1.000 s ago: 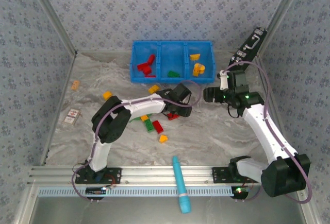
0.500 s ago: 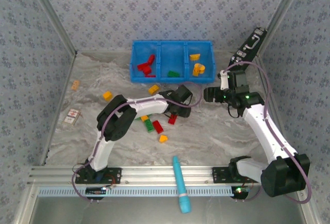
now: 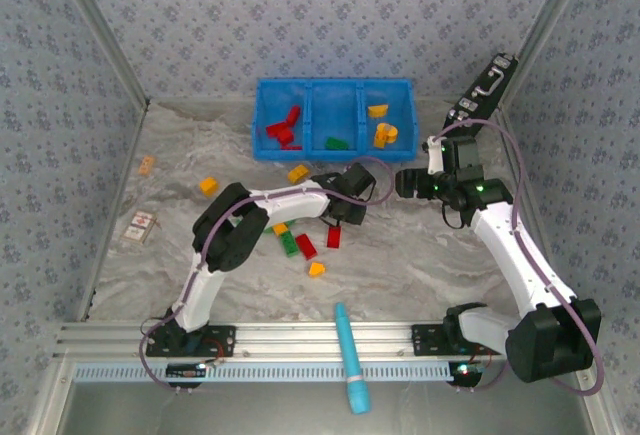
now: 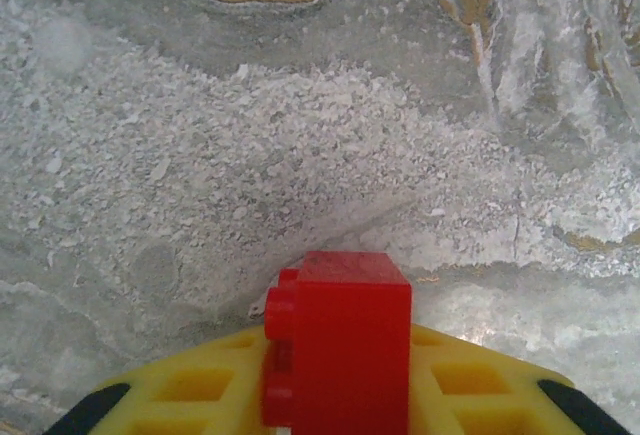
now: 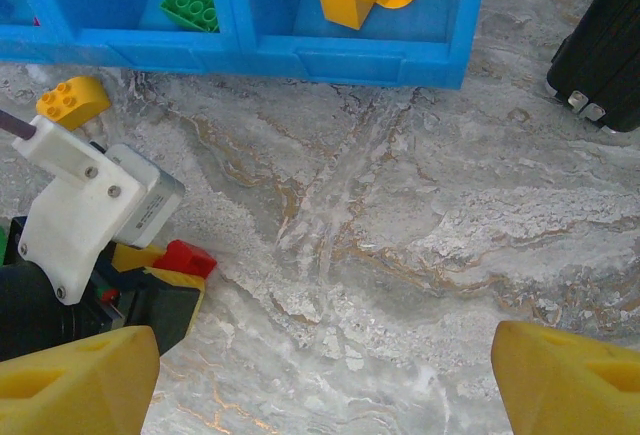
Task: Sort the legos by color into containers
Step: Pick up the lego from the center of the table, then place the lego in the container.
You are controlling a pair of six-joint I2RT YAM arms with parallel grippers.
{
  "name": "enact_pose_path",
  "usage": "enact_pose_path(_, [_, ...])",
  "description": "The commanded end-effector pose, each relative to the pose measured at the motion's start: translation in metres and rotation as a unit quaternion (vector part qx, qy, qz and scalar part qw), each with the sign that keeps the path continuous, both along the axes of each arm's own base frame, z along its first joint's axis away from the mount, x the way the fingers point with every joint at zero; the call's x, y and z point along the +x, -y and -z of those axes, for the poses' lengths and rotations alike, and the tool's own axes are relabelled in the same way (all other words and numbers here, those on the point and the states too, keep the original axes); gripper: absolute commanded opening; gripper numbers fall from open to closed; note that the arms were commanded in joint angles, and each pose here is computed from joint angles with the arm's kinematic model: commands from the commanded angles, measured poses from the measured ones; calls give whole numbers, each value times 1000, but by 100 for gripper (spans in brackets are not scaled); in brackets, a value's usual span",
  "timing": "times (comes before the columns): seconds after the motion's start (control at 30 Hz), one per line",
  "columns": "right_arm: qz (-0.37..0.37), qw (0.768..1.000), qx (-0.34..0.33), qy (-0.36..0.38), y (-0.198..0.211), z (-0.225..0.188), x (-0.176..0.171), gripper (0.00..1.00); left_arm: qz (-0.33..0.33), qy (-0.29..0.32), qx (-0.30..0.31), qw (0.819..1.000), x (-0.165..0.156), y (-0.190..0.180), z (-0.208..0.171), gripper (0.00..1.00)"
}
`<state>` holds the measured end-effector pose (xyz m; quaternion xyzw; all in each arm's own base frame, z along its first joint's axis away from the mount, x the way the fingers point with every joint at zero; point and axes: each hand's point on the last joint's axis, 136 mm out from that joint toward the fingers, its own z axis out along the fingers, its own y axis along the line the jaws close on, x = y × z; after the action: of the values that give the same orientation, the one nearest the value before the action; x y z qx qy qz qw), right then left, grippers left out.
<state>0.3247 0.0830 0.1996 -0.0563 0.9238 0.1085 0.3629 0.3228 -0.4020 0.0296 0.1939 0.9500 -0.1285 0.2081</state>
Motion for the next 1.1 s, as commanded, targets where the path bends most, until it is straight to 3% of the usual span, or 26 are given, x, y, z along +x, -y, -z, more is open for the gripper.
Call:
enact_pose_path(0.0, [9,1000,4,-4,2,2,2,88,9,-5,-4,1000,0,8,5,28])
enact_pose_path(0.23, [8,1000,12,-8,1,3,-1,88,-9,16,-15,1000,24,-21,-18,20])
enact_pose_path(0.67, [21,999,23,-21,0,7,-4,89,-58,180,-28,981,139,-119,-141,19])
enact_pose_path(0.87, [22,999,33,-16,-4,5,-2,89,-108,233,-13,966,193,-150,-139,19])
enact_pose_path(1.07, [9,999,53,-4,-17,-5,0,89,-151,249,4,957,228,-170,-118,18])
